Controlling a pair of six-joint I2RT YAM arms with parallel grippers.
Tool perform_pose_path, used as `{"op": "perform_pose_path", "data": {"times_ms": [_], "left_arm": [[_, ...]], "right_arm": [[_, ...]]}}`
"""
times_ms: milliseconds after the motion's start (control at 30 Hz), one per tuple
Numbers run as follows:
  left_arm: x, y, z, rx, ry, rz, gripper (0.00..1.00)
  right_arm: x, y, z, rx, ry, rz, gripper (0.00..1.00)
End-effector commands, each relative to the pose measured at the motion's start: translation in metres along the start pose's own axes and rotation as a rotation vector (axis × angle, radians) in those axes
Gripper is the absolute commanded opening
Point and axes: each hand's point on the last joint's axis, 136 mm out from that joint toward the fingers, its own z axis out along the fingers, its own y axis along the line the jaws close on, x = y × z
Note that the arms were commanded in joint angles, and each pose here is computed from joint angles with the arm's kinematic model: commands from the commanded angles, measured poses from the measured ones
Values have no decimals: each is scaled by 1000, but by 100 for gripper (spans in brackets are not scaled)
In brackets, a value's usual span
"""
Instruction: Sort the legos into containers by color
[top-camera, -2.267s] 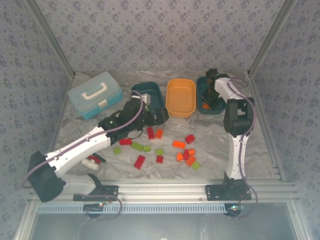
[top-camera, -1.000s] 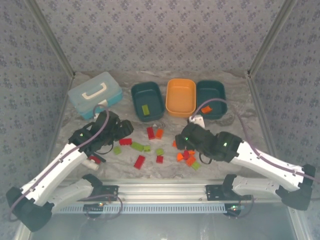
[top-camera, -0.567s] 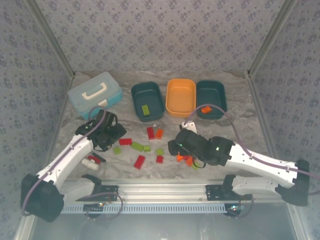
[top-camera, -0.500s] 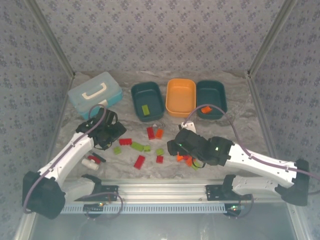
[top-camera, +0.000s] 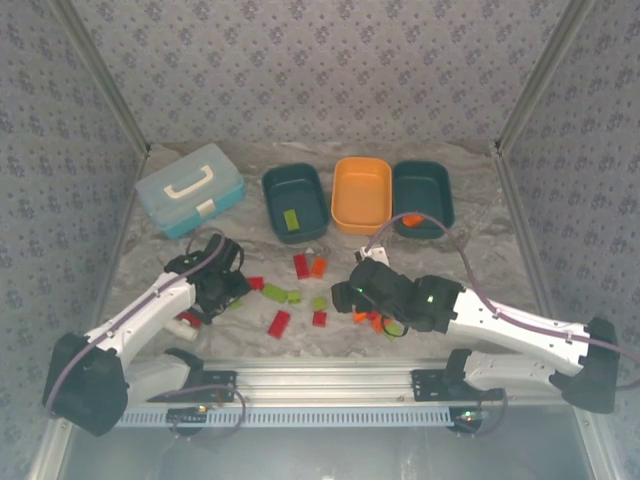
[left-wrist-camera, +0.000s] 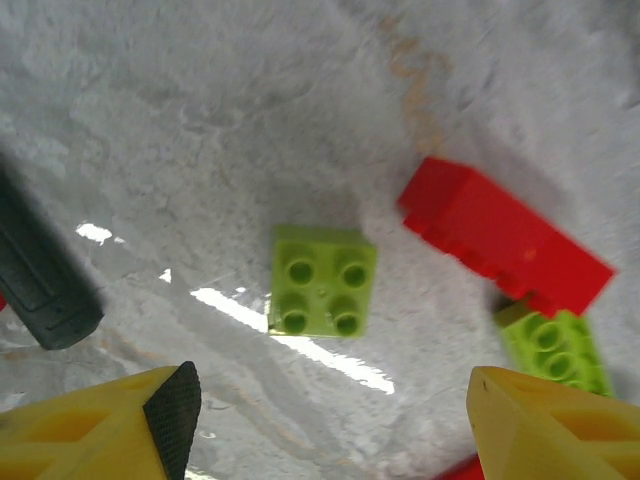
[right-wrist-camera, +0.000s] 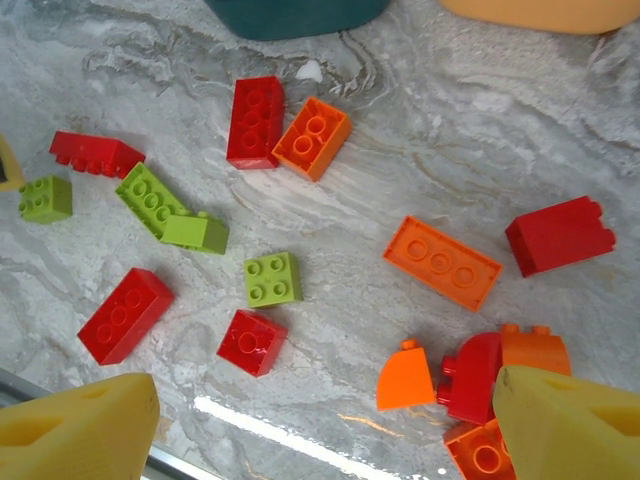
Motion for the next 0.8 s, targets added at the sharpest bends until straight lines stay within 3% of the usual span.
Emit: {"op": "perform_pose_path", "data": {"times_ms": [0,133,400,700,767], "left_arm": [[3,11,9,-53,6,4,72],[-1,2,19,-23,-8,13,70],[-1,-7,35,-49,3,48,68],[-5,3,44,-92,-27,54,34],[-6,5,39,-92,-43,57,31]], "right_arm": [[5,27,4,-163,22,-23,93],[7,48,1,-310,11,-35,96],[10,42,4,-290,15,-21,96],[8,39,6,-284,16,-5,96],[7,39,5,-288,15,-6,95]]}}
